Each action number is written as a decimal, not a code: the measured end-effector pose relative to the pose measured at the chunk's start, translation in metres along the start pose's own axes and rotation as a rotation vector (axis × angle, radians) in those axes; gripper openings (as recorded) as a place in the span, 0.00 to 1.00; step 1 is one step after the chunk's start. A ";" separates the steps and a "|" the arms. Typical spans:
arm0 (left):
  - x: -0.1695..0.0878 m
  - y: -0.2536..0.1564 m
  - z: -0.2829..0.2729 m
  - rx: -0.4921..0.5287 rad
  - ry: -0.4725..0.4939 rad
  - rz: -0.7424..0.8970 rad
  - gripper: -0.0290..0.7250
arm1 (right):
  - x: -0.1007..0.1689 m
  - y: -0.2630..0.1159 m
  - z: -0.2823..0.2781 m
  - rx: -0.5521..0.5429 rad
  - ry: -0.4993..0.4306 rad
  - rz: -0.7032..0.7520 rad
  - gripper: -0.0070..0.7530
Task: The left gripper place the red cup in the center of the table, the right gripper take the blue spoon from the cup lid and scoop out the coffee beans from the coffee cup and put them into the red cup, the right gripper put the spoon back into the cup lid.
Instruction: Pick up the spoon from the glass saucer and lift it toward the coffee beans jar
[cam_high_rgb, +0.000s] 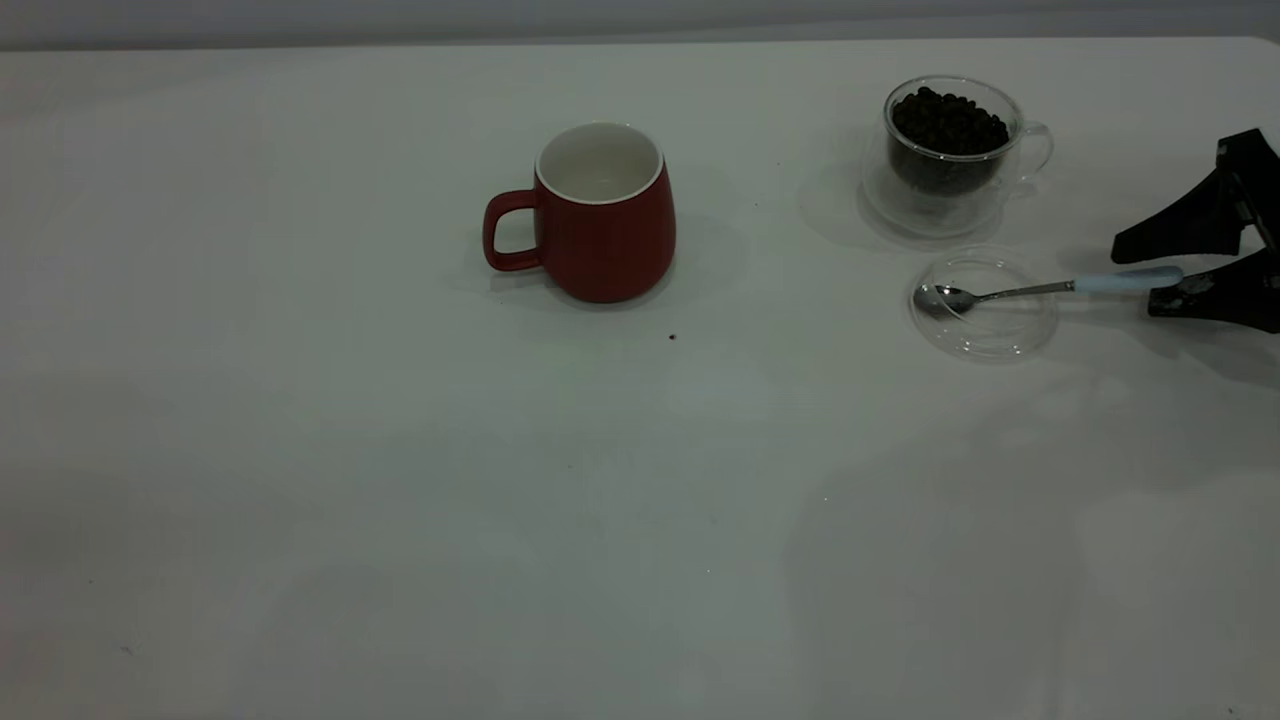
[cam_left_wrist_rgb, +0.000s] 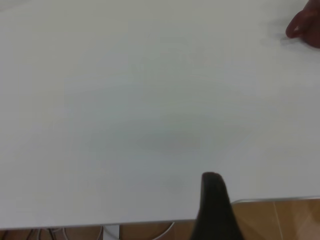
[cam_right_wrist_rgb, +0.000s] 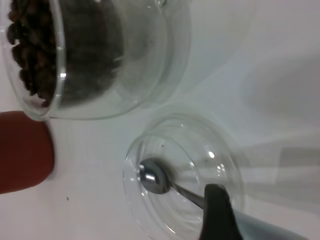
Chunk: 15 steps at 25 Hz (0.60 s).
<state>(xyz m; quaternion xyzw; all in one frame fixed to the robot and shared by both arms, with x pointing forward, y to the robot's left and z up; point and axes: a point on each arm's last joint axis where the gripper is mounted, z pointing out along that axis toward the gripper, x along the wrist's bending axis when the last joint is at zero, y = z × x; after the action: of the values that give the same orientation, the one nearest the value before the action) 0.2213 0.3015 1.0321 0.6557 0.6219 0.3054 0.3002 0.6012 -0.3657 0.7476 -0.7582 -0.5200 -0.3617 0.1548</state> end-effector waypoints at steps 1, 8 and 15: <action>0.000 0.000 0.000 0.000 0.000 0.000 0.82 | 0.001 0.000 0.000 0.000 0.006 -0.003 0.71; 0.000 0.000 0.000 0.000 0.000 0.000 0.82 | 0.001 0.000 0.000 -0.001 0.015 -0.010 0.67; 0.000 0.000 0.000 0.000 0.000 0.000 0.82 | 0.005 -0.001 0.000 0.011 0.054 -0.012 0.66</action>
<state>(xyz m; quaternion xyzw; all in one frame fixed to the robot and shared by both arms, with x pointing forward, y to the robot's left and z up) 0.2213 0.3015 1.0321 0.6557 0.6219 0.3054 0.3002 0.6014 -0.3622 0.7511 -0.7441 -0.5222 -0.3801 0.1706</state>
